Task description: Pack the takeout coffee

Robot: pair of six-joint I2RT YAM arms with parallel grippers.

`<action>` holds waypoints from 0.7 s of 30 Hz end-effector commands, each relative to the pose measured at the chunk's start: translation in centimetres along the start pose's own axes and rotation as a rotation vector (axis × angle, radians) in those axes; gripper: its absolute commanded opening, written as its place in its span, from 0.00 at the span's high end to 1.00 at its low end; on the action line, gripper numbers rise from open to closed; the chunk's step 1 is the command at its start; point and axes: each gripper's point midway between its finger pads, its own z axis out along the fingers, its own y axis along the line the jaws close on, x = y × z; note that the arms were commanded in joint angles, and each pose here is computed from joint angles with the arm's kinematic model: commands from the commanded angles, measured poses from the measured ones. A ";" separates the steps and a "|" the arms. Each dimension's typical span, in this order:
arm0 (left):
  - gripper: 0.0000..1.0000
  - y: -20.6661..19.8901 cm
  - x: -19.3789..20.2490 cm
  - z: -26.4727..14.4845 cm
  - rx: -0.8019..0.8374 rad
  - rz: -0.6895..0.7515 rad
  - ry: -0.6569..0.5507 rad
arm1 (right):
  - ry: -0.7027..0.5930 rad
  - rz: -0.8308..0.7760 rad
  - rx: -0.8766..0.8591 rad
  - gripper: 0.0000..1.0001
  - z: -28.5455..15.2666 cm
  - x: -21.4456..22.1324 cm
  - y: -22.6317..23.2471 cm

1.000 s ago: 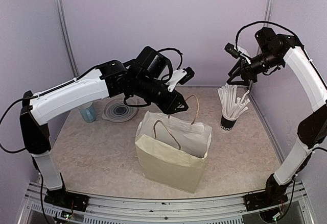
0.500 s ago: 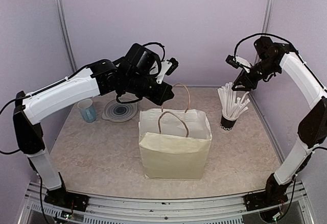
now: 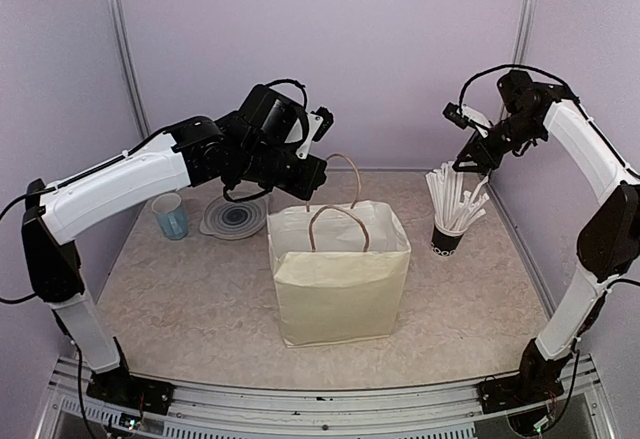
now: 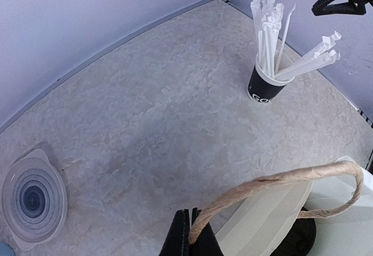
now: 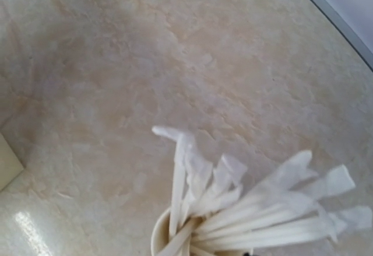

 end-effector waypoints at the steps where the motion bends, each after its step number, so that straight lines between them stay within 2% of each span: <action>1: 0.97 1.0 -1.0 -1.6 -0.024 -0.033 -0.044 | -0.043 0.010 -0.035 0.60 0.5 -1.0 -0.5; 3: 0.81 0.9 -0.8 -1.4 -0.021 -0.042 -0.033 | -0.043 0.017 -0.038 0.59 1.0 -1.1 -0.8; 7: 0.66 0.5 -0.6 -1.2 -0.012 -0.055 -0.023 | -0.035 0.028 -0.050 0.60 2.2 -0.9 -1.4; 14: 0.62 0.4 -0.7 -1.9 -0.022 -0.063 -0.033 | -0.013 0.058 -0.042 0.69 3.6 -0.4 -2.4; 18: 0.62 0.7 -0.7 -2.1 -0.035 -0.069 -0.038 | -0.016 0.070 -0.039 0.89 3.8 -0.5 -2.6; 21: 0.61 0.8 -0.7 -2.3 -0.038 -0.072 -0.042 | -0.012 0.077 -0.027 0.97 3.9 -0.4 -2.9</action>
